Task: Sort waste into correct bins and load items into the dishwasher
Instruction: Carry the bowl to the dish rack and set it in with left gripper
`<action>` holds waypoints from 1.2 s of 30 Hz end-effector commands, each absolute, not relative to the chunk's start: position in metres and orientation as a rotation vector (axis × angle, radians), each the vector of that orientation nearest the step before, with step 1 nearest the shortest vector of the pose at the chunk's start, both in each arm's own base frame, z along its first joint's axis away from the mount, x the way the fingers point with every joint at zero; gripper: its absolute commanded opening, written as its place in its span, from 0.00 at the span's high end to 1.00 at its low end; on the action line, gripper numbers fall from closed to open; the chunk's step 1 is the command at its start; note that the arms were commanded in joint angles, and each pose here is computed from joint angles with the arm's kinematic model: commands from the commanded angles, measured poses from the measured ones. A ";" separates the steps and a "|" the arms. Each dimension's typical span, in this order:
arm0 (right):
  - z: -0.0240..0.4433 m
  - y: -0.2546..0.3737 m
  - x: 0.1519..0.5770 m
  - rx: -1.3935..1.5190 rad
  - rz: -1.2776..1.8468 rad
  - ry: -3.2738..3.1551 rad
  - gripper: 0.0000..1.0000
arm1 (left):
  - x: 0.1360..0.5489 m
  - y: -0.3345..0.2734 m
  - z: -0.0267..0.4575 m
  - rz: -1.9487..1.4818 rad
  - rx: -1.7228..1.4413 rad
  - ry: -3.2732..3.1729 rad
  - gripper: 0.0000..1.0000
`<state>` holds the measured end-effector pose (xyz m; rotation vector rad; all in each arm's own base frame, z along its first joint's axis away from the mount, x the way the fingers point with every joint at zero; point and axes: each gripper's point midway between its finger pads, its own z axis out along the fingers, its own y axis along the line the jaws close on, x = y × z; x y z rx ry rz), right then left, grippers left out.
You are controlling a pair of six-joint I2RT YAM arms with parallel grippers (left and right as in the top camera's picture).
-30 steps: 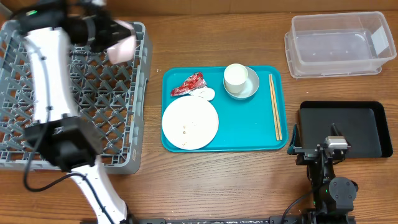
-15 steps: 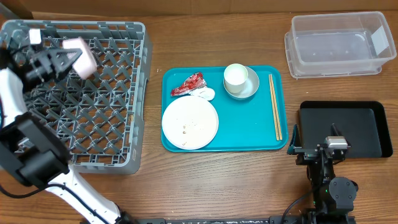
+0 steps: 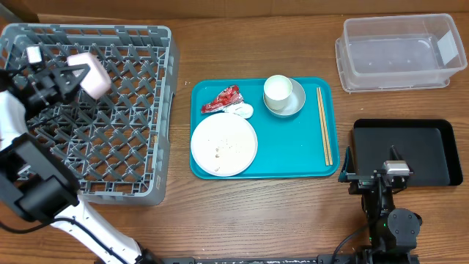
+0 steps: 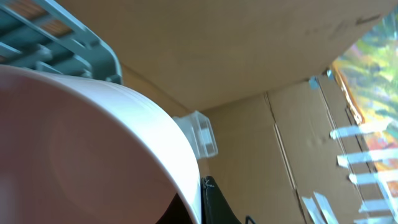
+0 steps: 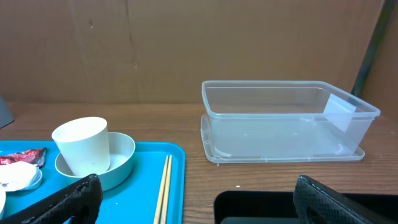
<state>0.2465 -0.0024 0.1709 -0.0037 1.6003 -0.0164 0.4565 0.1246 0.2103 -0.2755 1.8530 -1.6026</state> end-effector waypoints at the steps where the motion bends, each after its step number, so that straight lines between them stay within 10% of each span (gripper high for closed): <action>1: 0.170 -0.005 0.246 0.003 -0.028 1.594 0.00 | 0.461 0.096 0.216 -1.675 -0.213 1.840 0.96; 29: 0.170 -0.005 0.246 0.003 -0.029 1.594 0.00 | 0.453 0.117 0.151 -1.491 -0.385 2.057 0.94; 33: 0.170 -0.005 0.246 0.003 -0.028 1.594 0.00 | 0.450 0.132 0.139 -1.445 -0.527 2.126 0.85; 36: 0.170 -0.005 0.246 0.003 -0.028 1.594 0.00 | 0.449 0.138 0.136 -1.422 -0.554 2.139 0.57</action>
